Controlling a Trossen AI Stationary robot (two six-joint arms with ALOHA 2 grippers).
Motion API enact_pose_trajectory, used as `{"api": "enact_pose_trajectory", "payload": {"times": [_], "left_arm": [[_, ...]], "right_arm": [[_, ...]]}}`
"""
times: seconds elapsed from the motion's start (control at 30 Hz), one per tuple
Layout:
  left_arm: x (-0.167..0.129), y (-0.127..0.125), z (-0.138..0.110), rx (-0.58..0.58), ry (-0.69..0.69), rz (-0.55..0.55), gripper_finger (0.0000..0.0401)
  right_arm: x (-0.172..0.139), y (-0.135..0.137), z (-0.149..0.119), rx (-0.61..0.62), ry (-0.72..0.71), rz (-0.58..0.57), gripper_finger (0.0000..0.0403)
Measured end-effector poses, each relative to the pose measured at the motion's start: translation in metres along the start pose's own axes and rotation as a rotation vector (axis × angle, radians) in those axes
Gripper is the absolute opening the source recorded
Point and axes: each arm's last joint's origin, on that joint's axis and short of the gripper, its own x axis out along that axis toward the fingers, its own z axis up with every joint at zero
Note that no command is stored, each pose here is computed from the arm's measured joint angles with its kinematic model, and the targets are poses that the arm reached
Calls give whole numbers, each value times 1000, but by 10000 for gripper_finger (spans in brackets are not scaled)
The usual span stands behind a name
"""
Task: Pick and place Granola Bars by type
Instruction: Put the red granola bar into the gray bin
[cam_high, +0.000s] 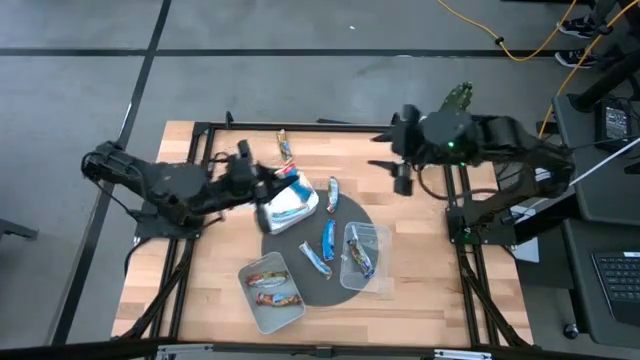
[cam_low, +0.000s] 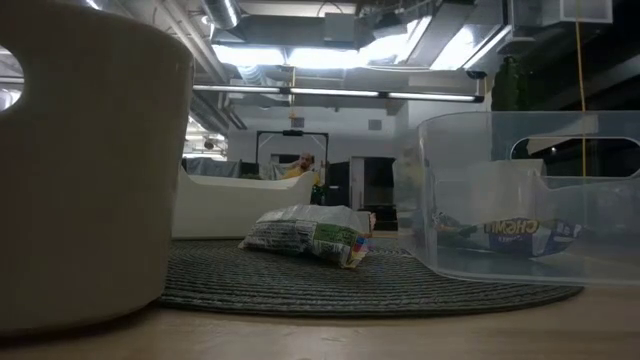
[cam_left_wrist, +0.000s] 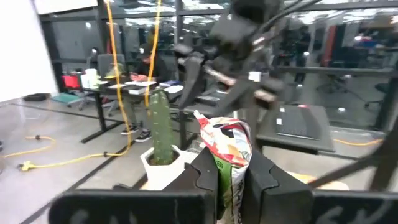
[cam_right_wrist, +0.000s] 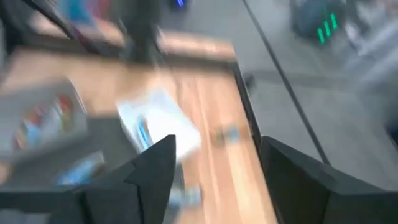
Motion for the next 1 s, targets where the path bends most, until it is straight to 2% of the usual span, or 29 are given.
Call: {"api": "enact_pose_trajectory", "payload": {"times": [0.17, 0.3, 0.5, 0.67, 0.8, 1.0], "left_arm": [[-31, -7, 2, -51, 43, -64, 18], [-42, -15, -10, -118, 139, -111, 18], [-43, -43, -44, -156, 369, -212, 18], [-40, -71, -84, -175, 645, -276, 21], [-39, -91, -107, -209, 786, -310, 22], [-32, -106, -136, -208, 966, -320, 22]], "right_arm": [[-15, -7, -22, 51, 174, -156, 243], [-13, -11, -33, 72, 205, -191, 236], [16, -7, -81, 133, 149, -154, 233], [45, 6, -117, 164, 31, -45, 233], [54, 11, -122, 198, -14, 27, 233], [52, 8, -109, 165, -58, 19, 233]]}}
